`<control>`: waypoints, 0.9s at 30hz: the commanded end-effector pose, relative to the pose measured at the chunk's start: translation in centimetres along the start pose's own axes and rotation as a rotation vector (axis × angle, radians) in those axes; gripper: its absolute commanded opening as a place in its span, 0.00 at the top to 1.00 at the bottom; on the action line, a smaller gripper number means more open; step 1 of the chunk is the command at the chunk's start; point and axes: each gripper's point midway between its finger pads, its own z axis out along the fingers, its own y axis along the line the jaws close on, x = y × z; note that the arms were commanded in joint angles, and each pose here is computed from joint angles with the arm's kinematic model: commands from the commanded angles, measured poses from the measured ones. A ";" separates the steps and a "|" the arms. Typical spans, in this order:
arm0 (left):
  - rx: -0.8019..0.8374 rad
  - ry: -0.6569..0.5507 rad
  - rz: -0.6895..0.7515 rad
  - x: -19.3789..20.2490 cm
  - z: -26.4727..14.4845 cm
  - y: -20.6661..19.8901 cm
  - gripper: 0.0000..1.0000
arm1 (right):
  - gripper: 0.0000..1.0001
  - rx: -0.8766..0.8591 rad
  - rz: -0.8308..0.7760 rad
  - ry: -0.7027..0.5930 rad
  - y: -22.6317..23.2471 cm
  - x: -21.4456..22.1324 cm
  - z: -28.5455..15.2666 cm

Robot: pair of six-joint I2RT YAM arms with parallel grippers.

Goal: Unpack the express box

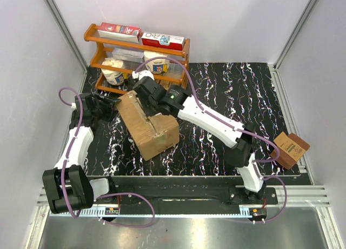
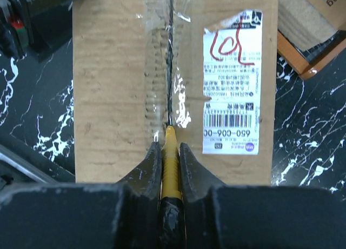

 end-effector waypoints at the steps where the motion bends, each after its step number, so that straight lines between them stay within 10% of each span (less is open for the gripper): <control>1: -0.204 0.008 -0.051 1.0 0.6 5.5 0.38 | 1.00 -0.050 -0.001 0.022 0.3 0.7 -3.9; 27: -0.225 0.009 -0.062 1.0 0.7 5.7 0.38 | 1.00 -0.205 0.012 0.168 0.7 5.3 -8.9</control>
